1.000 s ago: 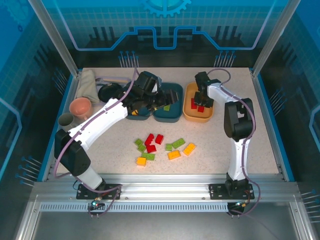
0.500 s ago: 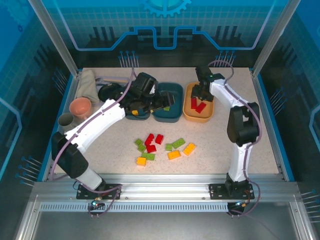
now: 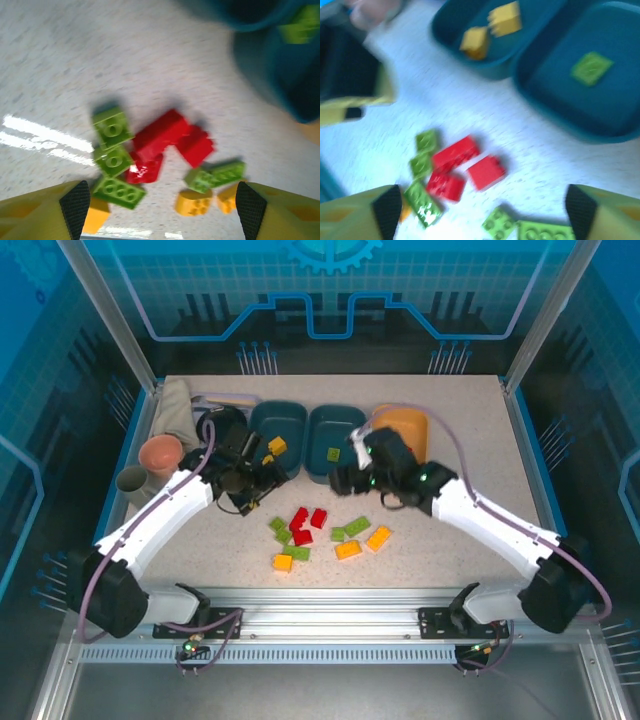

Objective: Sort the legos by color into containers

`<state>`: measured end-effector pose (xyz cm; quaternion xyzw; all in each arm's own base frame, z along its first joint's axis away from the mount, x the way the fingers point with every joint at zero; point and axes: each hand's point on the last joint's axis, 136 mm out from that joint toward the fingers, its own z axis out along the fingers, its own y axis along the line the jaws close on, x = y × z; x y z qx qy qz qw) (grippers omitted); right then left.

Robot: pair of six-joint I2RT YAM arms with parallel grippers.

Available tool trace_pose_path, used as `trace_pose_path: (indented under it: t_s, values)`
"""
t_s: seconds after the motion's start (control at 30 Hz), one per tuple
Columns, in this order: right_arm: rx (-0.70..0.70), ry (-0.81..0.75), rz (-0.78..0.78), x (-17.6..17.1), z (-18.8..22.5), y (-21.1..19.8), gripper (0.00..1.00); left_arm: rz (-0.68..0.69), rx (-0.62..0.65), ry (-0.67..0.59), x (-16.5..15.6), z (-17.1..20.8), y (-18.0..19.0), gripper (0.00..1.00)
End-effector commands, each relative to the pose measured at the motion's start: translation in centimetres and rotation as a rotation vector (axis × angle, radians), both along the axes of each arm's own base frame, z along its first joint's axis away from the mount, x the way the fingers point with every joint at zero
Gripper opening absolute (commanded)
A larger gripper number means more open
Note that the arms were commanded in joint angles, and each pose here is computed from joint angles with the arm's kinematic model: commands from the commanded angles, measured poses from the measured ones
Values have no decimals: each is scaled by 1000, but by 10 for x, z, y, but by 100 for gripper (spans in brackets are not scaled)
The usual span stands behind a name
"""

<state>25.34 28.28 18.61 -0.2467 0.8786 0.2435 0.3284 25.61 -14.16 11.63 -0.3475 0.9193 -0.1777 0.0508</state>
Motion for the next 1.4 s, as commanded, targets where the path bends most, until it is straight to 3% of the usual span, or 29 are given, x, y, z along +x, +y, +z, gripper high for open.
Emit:
trace_pose_path:
  t_s: [0.0, 0.37, 0.9, 1.07, 1.17, 1.37]
  values:
    - [131, -53, 103, -18, 22, 29, 98, 90, -74, 84, -1, -22, -10, 80]
    - [108, -1, 143, -41, 12, 40, 100, 125, -18, 160, 14, -74, -12, 77]
    - [78, 24, 96, -35, 1, 32, 99, 149, 31, 242, -5, -108, -6, 48]
    - [73, 26, 88, -33, 1, 31, 98, 146, 39, 200, 2, -101, -5, 36]
    - [70, 13, 60, -30, 6, 24, 98, 134, 53, 161, 8, -84, -3, 35]
    - [179, -55, -176, 9, 46, -25, 98, 29, 72, -24, 53, -6, -14, 35]
